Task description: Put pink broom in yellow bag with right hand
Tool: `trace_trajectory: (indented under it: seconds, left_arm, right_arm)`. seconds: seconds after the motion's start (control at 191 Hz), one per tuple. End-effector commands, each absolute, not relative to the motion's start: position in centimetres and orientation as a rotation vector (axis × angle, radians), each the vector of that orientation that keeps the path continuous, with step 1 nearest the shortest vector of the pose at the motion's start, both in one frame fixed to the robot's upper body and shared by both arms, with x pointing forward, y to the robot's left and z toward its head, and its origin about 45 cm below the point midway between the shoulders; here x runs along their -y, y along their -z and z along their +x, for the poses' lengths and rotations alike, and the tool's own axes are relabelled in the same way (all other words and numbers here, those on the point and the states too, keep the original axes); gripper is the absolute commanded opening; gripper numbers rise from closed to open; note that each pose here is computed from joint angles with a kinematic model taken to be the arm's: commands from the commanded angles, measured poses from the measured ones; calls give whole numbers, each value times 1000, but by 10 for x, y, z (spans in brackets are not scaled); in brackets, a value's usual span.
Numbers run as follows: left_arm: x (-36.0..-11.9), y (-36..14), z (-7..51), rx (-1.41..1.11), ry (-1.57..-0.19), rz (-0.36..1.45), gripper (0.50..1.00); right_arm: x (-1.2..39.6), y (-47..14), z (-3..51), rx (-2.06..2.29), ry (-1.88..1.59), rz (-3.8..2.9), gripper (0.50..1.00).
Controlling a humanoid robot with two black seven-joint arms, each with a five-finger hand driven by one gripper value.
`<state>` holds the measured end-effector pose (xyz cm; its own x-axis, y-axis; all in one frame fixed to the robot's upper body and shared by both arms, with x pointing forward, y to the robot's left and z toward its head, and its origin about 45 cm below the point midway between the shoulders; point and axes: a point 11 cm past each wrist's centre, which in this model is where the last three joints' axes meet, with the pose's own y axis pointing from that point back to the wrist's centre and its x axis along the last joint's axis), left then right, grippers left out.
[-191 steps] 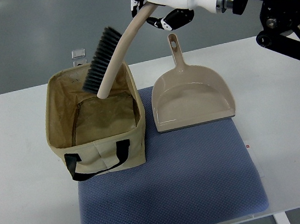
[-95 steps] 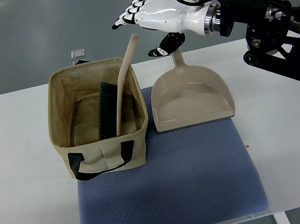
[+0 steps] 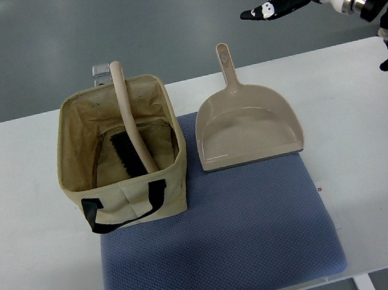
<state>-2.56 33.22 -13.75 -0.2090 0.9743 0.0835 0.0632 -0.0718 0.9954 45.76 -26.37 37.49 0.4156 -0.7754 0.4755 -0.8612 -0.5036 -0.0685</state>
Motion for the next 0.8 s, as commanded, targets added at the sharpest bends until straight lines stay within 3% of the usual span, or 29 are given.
trace_trajectory:
  seconds: [0.0, 0.304, 0.792]
  left_arm:
    - [-332, 137, -26, -1370, -1399, 1200, 1000]
    - [-332, 137, -26, -1370, -1399, 1200, 1000]
    - [-332, 137, -26, -1370, -1399, 1200, 1000]
  right_arm:
    - [292, -358, 457, 1612, -433, 2545, 864]
    - [343, -286, 450, 1959, 91, 2576, 895]
    - [318, -211, 431, 2001, 555, 2675, 930]
